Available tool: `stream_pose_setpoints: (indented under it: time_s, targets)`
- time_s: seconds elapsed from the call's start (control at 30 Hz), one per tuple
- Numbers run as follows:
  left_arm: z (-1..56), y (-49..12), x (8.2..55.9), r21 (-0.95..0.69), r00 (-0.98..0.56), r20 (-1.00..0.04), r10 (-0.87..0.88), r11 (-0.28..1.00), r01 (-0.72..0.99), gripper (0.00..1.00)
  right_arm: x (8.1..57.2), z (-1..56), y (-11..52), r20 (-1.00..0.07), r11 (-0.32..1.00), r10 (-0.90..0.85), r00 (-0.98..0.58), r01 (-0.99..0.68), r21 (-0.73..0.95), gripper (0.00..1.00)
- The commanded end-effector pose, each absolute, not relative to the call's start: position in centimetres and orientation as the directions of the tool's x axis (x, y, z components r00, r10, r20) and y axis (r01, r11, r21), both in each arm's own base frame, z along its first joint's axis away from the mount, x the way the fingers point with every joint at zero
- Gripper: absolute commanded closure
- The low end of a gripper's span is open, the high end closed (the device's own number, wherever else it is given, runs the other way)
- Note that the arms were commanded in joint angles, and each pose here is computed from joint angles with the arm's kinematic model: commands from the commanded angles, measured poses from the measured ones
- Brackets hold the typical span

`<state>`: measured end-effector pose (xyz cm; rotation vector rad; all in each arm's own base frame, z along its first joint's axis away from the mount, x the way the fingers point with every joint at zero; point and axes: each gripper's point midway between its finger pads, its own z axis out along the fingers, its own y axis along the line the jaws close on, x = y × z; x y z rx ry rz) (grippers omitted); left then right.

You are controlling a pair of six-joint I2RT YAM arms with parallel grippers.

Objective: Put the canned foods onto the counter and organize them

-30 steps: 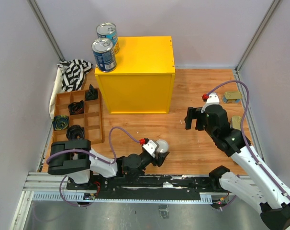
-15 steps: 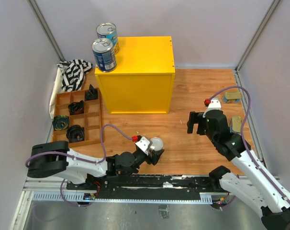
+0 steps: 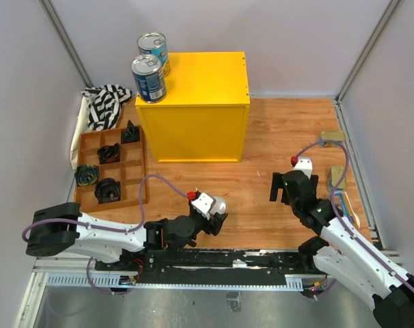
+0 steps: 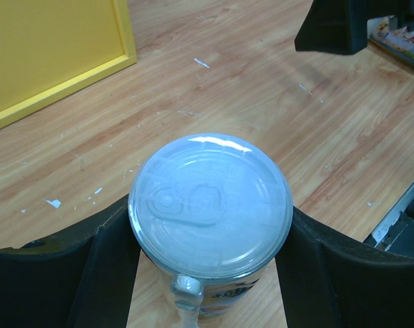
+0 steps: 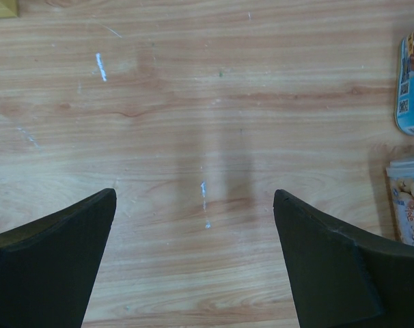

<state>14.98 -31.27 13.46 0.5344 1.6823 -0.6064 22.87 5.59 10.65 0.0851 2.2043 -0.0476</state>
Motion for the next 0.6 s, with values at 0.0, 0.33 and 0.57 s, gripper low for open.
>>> stream_pose_setpoints:
  time_s: [0.0,0.33,0.57]
  targets:
    - [20.4,-32.4,15.5,-0.240,-0.157,-0.971,-0.182,0.761,0.603,1.00,24.2,10.2,4.9,-0.847,0.988,0.095,-0.524,0.151,0.018,0.02]
    - [21.2,-31.7,15.1,-0.258,-0.181,-0.965,-0.188,0.786,0.562,1.00,24.4,7.2,4.3,-0.848,0.988,0.043,-0.528,0.148,-0.042,0.02]
    - [22.5,-31.4,15.2,-0.252,-0.177,-0.967,-0.184,0.801,0.543,1.00,25.4,7.0,4.6,-0.866,0.990,0.012,-0.500,0.127,-0.060,0.02]
